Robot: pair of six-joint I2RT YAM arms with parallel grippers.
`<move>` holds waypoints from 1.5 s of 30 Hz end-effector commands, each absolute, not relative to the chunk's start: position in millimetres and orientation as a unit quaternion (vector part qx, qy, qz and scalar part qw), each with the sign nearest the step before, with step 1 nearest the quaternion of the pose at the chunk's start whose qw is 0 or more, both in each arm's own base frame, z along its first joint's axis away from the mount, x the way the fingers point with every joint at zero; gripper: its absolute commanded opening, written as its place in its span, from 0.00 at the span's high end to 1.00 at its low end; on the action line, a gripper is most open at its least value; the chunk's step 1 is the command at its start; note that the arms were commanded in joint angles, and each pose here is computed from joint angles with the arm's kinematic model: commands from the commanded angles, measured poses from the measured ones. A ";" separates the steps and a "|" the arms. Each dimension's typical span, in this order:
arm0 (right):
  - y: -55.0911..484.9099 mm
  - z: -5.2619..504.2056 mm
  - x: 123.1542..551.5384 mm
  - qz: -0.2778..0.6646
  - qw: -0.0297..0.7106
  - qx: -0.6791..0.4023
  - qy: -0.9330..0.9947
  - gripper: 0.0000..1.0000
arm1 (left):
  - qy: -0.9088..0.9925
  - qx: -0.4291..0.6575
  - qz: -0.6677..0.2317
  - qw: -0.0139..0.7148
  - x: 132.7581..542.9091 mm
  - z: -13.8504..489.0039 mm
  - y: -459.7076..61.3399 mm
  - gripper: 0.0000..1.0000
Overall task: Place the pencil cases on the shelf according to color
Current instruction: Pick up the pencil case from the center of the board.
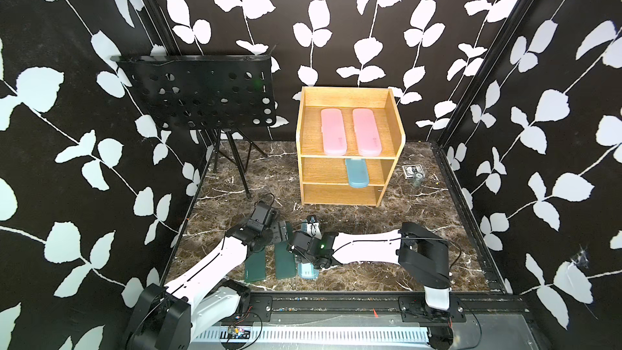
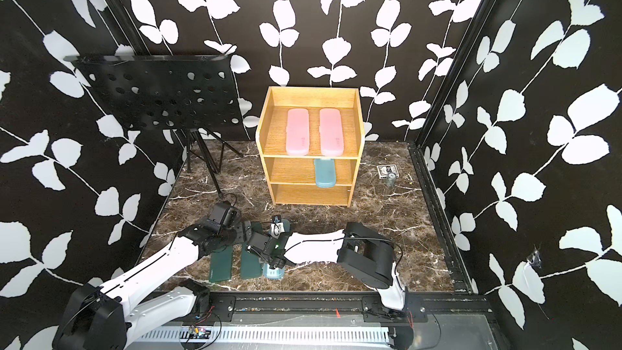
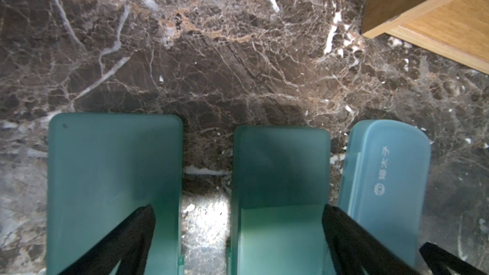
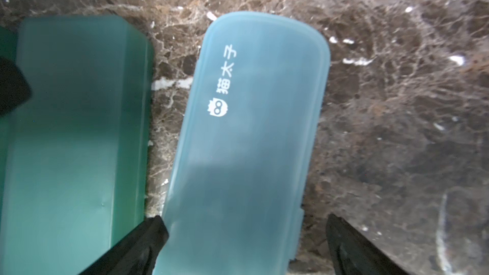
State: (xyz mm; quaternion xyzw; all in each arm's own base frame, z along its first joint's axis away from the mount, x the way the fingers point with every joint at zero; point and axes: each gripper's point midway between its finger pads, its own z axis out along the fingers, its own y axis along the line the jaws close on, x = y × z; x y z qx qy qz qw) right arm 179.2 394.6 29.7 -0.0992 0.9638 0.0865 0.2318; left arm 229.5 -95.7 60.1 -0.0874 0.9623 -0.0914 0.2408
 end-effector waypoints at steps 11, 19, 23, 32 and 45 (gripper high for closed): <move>322.7 -6.6 172.2 -0.017 0.177 -0.124 0.976 0.01 | 0.963 -0.078 -0.108 0.235 230.2 66.5 -103.3 0.01; 257.7 5.2 175.8 -0.013 0.176 -0.116 0.977 0.01 | 0.962 -0.089 -0.117 0.231 225.7 66.3 -103.9 0.01; 252.8 22.9 172.3 0.014 0.184 -0.094 0.978 0.01 | 0.960 -0.089 -0.118 0.238 223.6 66.6 -101.8 0.01; 252.3 7.6 168.2 0.058 0.172 -0.028 0.983 0.01 | 0.962 -0.073 -0.113 0.238 221.5 70.1 -100.8 0.01; 307.0 8.3 215.3 0.017 0.184 -0.111 0.976 0.01 | 0.960 -0.080 -0.123 0.239 209.2 76.6 -97.0 0.01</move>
